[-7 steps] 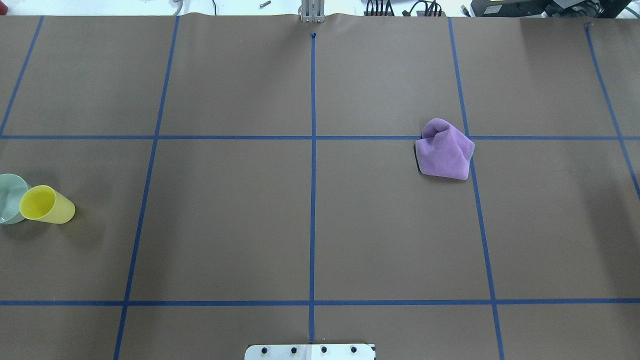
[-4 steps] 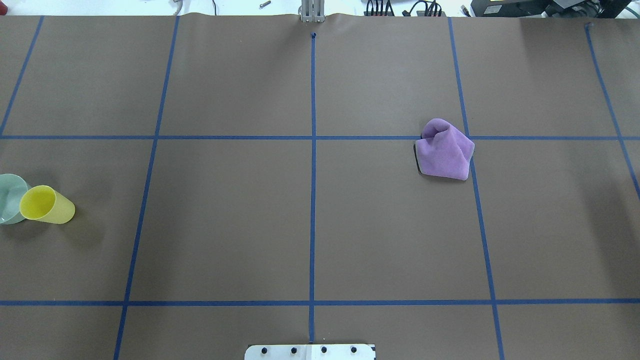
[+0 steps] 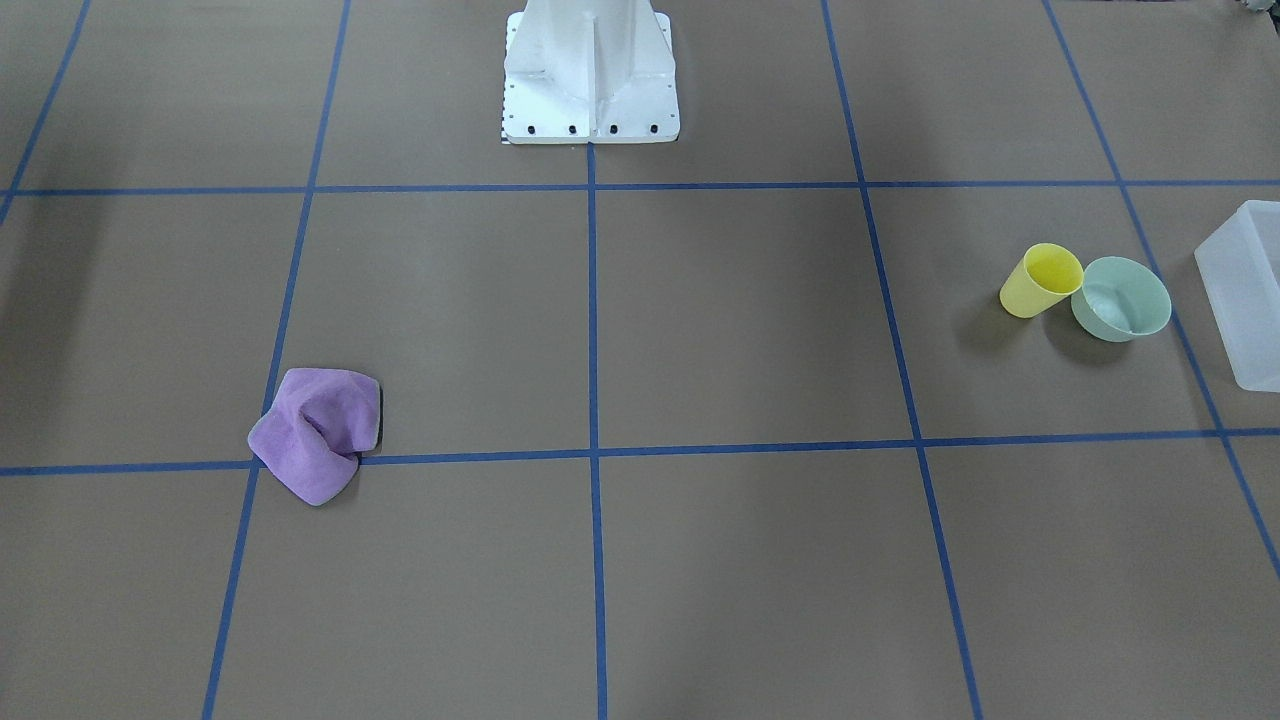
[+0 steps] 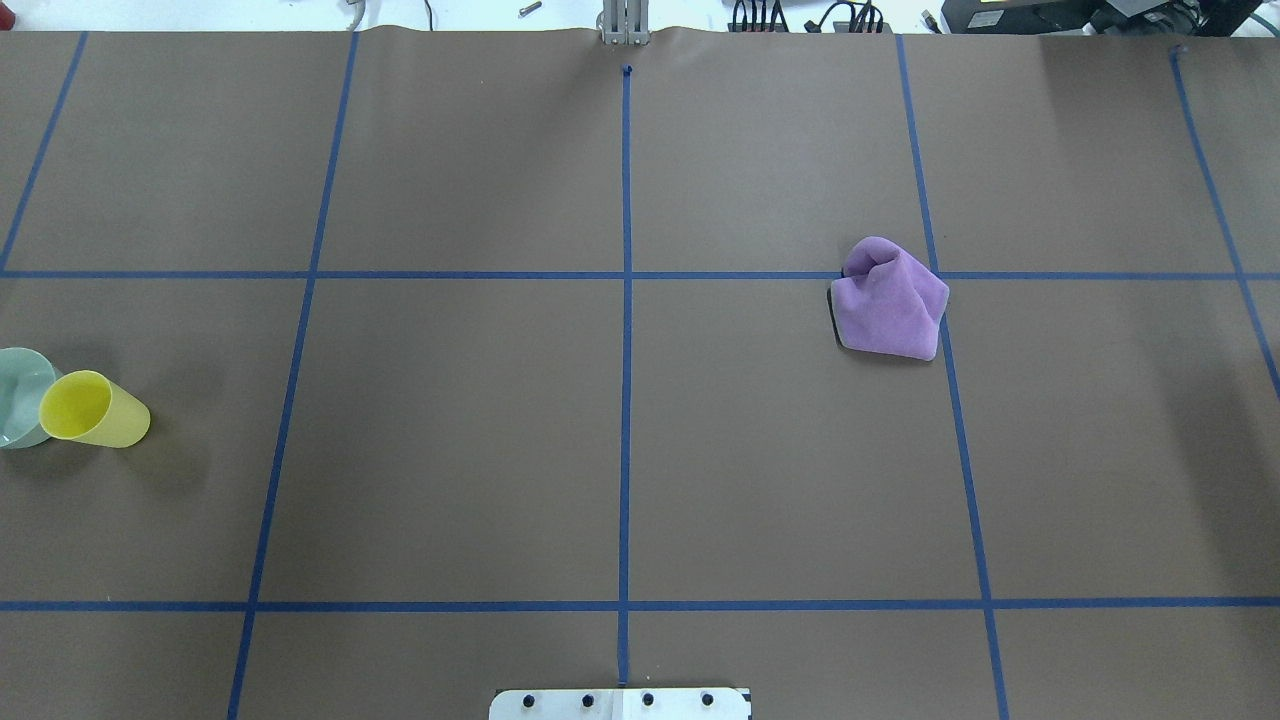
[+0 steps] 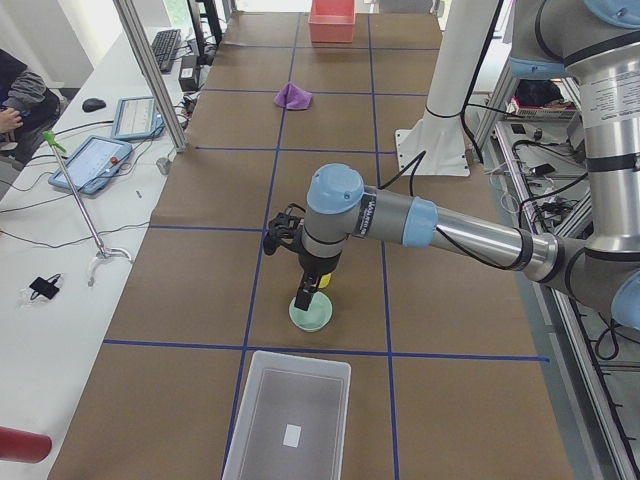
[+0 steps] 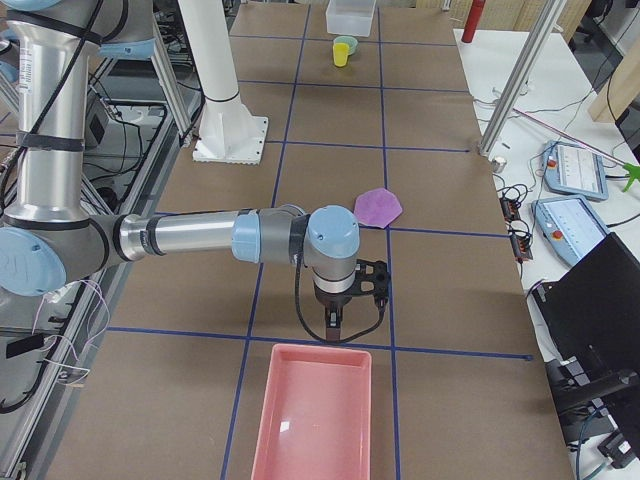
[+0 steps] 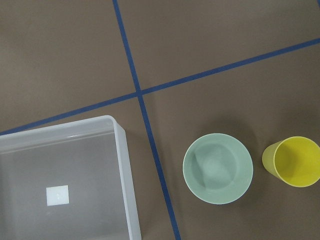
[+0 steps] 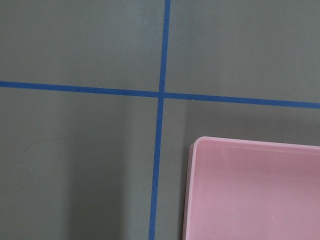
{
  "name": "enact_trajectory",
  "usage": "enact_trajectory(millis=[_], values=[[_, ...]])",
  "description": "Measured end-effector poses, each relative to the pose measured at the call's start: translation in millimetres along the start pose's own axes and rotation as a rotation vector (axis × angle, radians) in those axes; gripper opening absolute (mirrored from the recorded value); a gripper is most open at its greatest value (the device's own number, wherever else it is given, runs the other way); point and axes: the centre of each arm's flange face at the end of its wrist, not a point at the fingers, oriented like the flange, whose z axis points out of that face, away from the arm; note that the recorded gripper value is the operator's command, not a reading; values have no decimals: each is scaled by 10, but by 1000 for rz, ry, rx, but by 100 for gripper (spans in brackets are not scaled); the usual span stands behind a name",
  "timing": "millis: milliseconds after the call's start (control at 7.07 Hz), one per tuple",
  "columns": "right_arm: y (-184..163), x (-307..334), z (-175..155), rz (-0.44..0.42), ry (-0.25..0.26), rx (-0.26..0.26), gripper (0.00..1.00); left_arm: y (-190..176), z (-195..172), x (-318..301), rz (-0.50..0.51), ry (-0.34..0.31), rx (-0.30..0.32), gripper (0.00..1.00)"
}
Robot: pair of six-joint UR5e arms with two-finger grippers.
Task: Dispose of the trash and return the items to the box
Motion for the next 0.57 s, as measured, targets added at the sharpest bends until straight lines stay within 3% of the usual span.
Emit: enact_trajectory(millis=[283,566], values=[[-27,-41,-30,-12,-2,13,100,-346,-14,-46,107,-23,111,99],[-41,-95,-49,-22,-16,18,100,-514,98,-153,145,-2,149,99]])
